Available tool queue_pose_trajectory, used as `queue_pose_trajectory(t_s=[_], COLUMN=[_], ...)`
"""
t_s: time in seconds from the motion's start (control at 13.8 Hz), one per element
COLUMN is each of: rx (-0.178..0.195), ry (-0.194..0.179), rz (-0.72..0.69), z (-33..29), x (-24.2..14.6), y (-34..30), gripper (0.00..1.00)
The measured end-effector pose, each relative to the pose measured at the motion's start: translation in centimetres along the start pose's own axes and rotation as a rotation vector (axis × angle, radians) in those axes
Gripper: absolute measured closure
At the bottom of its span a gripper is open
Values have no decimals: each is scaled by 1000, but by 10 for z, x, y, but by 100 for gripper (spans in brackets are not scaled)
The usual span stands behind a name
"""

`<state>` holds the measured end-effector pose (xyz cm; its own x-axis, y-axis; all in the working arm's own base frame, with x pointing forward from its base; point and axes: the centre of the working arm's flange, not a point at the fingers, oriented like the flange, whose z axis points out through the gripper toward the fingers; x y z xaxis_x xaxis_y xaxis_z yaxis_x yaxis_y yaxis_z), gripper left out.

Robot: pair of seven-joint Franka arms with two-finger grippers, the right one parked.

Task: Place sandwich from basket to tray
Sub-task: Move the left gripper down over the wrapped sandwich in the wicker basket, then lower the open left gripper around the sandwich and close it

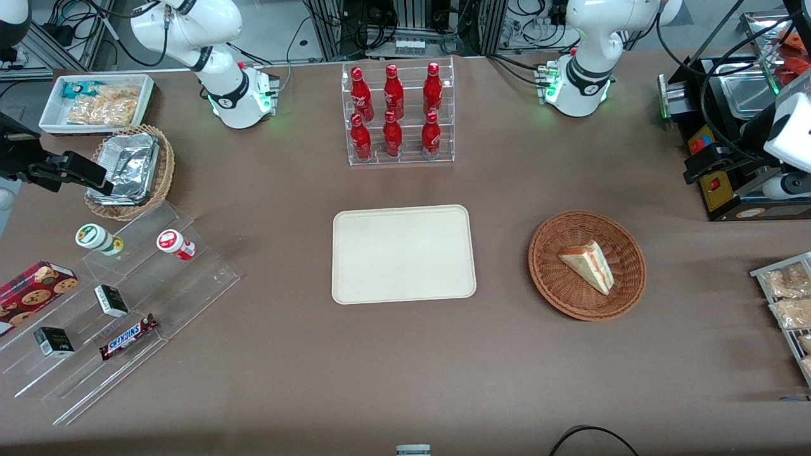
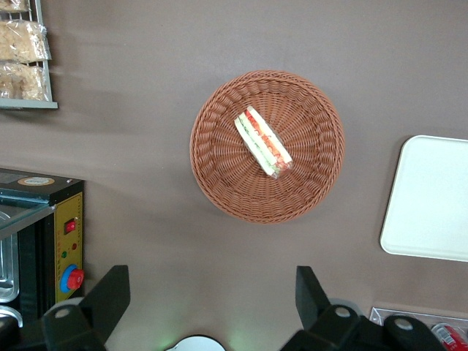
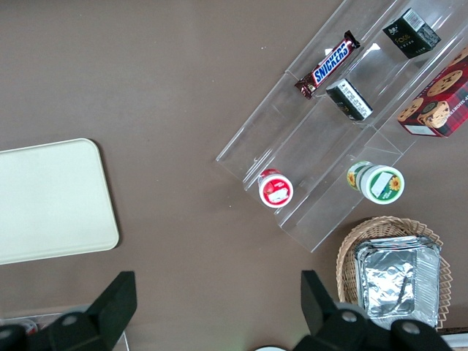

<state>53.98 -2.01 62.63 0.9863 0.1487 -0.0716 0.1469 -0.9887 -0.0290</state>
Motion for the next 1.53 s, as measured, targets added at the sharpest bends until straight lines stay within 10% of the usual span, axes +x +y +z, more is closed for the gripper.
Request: queue_pose_trajectory(t_s=[0.58,1.16,1.53], rx=[20,-2,-10], ry=[-95,17,1], rz=[5,-291,-475], z=[59,222,279], x=[7,3,9], y=[11,70,72], gripper=[0,0,0])
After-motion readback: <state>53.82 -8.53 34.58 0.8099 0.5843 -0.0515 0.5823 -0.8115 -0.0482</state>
